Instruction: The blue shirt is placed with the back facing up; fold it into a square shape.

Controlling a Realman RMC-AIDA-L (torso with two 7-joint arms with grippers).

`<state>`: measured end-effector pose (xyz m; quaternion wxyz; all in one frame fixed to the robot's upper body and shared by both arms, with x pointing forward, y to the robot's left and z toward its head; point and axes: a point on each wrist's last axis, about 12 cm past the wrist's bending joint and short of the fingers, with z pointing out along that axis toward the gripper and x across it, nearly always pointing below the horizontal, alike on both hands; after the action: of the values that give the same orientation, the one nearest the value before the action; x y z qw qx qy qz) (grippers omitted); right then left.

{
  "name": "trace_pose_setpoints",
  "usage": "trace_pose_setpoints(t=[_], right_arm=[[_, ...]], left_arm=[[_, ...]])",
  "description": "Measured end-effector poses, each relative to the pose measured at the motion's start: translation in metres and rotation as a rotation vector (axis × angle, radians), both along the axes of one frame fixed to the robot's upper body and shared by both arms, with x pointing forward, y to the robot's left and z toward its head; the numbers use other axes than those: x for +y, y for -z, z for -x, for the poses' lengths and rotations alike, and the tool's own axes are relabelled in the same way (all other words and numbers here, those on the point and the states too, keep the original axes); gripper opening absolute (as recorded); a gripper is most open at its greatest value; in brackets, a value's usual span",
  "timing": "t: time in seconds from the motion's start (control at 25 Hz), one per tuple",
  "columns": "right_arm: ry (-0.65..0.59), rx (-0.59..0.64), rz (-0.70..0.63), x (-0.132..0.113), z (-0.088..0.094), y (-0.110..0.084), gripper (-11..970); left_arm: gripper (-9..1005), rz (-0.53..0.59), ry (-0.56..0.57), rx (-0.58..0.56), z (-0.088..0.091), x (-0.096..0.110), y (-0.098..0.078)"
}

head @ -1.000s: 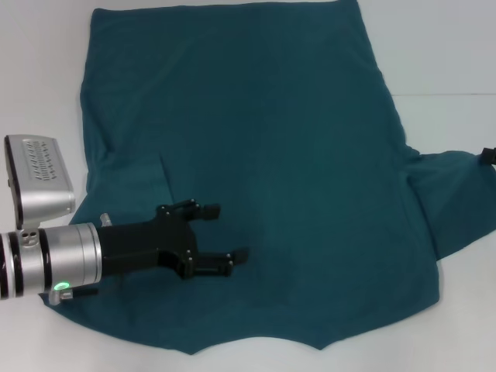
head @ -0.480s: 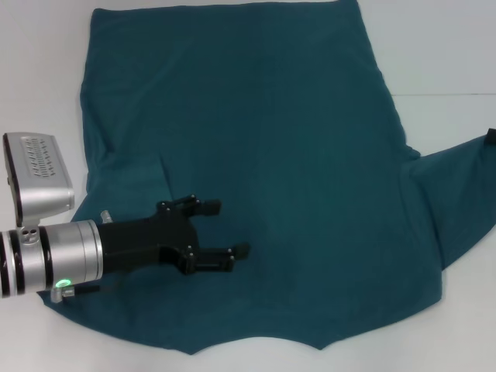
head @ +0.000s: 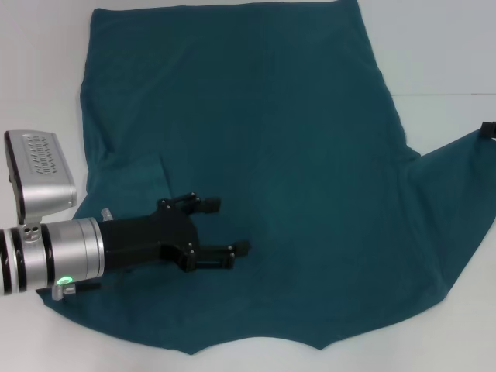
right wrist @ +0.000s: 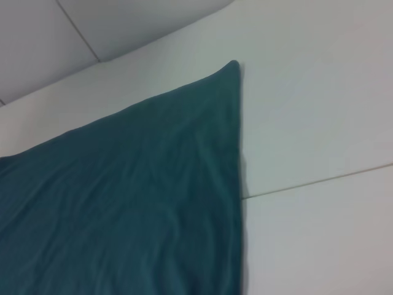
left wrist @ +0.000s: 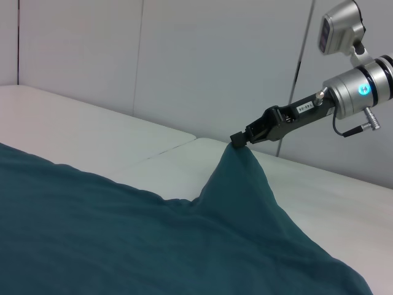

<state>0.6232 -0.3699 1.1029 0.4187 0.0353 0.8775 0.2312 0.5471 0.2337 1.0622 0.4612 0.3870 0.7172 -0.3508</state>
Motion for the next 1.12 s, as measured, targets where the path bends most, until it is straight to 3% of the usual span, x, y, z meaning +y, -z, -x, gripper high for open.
trace_pose_setpoints(t=[0.6, 1.12], right_arm=[[-0.153, 0.002, 0.032, 0.040, -0.019, -0.012, 26], [-0.294, 0.015, 0.074, 0.093, -0.037, -0.022, 32]], left_arm=[[950, 0.006, -0.016, 0.001, -0.001, 0.000, 0.000], [949, 0.002, -0.034, 0.007, -0.002, 0.002, 0.002]])
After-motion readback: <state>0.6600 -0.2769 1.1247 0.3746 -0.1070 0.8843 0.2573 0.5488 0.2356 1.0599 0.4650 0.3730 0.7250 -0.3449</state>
